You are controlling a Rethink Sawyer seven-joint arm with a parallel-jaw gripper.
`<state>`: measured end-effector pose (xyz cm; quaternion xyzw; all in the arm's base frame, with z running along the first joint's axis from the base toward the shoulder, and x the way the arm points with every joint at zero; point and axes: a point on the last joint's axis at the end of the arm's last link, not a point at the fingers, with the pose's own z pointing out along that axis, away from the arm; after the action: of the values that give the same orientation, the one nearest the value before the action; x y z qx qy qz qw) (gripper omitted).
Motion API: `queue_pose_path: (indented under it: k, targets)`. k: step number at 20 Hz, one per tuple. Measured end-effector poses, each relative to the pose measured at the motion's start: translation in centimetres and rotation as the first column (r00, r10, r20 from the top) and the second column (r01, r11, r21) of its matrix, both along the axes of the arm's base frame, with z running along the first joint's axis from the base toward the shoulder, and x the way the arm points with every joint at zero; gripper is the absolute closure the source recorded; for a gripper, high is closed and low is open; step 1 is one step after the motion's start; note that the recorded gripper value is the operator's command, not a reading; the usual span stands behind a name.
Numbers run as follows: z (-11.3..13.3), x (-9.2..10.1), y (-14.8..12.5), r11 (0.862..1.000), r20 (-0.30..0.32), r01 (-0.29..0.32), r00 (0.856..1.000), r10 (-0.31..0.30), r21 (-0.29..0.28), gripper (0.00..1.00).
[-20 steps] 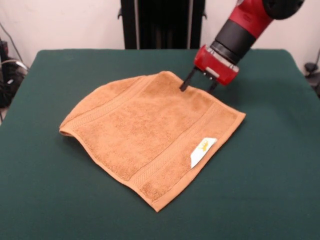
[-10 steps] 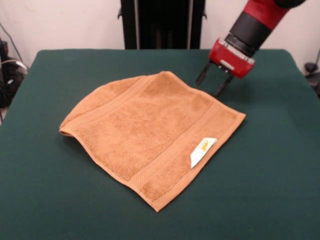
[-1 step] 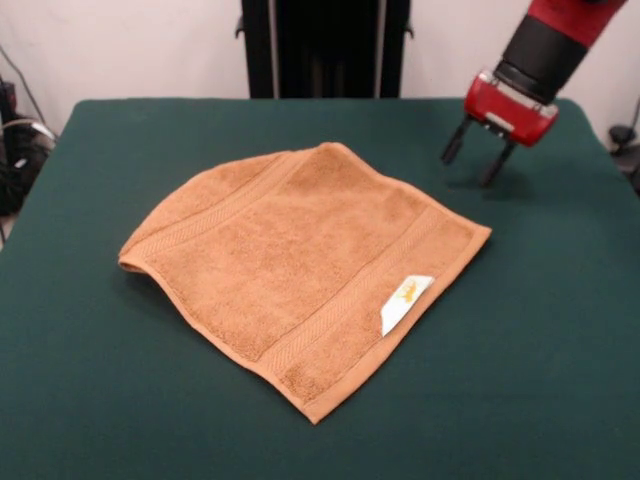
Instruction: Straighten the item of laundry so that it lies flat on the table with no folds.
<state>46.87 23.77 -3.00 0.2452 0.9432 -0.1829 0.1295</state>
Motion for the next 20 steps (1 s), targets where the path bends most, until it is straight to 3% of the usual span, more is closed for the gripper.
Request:
queue_pose_path:
  k: [4,6,10,13,16,17,20]
  targets:
    - [1.8,0.0,0.8,0.998,-0.007,0.051,0.999,-0.051,0.042,0.0]
    - [4.8,0.8,-0.1,0.993,-0.008,0.101,0.995,-0.101,0.056,0.0]
    - [8.4,2.3,-2.6,0.991,-0.019,0.121,0.993,-0.12,0.051,0.0]
    - [13.0,5.0,-7.9,0.996,-0.051,0.091,0.995,-0.091,0.003,0.0]
    - [15.3,6.4,-10.7,0.998,-0.07,0.058,0.996,-0.059,-0.022,0.0]
    - [17.2,7.6,-13.4,0.999,-0.081,0.013,0.997,-0.016,-0.043,0.0]
    - [18.6,8.8,-16.2,0.997,-0.086,-0.038,0.996,0.033,-0.065,0.0]
